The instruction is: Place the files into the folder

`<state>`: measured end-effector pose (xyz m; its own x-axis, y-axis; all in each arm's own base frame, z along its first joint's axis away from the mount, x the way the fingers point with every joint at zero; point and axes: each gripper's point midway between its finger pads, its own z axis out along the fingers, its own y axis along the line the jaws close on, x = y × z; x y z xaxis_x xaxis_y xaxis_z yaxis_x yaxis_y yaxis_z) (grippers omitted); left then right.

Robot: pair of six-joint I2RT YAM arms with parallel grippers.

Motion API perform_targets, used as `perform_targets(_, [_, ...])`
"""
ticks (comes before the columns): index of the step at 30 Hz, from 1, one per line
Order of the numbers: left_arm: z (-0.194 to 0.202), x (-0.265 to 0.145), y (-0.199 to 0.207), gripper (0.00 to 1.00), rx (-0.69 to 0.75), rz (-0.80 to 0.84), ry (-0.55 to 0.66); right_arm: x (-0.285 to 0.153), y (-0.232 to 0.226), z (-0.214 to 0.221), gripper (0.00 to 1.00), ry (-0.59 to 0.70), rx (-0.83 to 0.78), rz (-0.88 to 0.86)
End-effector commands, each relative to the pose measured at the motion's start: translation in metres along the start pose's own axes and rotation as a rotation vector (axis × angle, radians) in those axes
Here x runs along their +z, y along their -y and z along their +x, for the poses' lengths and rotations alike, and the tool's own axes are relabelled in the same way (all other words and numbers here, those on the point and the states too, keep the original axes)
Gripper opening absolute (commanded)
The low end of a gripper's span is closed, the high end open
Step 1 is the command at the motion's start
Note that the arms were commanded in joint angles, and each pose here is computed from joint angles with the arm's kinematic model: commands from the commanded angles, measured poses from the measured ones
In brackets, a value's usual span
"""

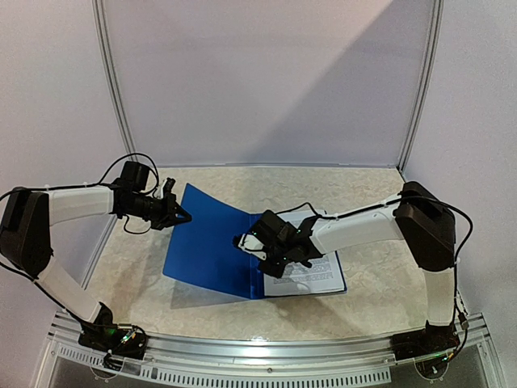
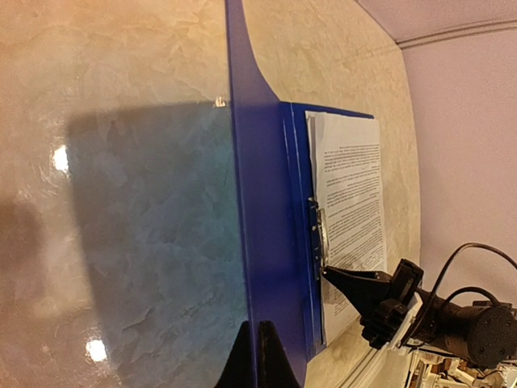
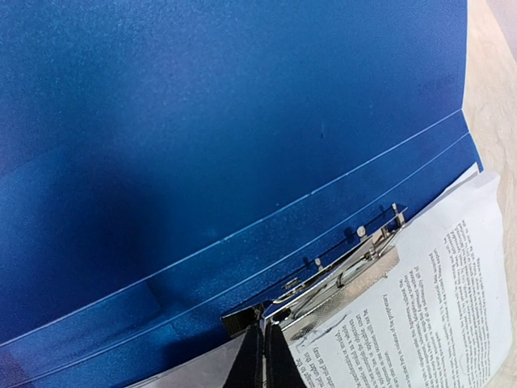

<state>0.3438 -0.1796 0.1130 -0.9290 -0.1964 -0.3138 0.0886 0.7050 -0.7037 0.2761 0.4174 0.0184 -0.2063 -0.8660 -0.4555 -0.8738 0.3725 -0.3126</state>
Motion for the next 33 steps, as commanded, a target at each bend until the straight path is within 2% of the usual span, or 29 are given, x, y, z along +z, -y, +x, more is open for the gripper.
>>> perform_targets(1, [0.030,0.006,0.009,0.00,-0.005,0.028,-0.110,0.007,-0.030,0.034,0.00,-0.100,-0.003,-0.125])
perform_targets(14, [0.030,0.006,0.009,0.00,-0.003,0.029,-0.109,0.011,-0.032,0.031,0.02,-0.097,0.014,-0.137])
perform_targets(17, [0.029,0.005,0.009,0.00,-0.001,0.027,-0.109,0.022,-0.030,0.048,0.01,-0.168,0.009,-0.103])
perform_targets(20, [0.029,0.005,0.008,0.00,-0.003,0.026,-0.108,0.029,-0.018,0.084,0.00,-0.339,-0.035,-0.012])
perform_targets(23, [0.029,0.006,0.009,0.00,-0.002,0.027,-0.110,0.032,-0.008,0.112,0.00,-0.451,-0.071,0.074])
perform_targets(33, [0.028,0.005,0.009,0.00,0.002,0.025,-0.106,0.045,-0.043,0.131,0.00,-0.503,-0.205,-0.040])
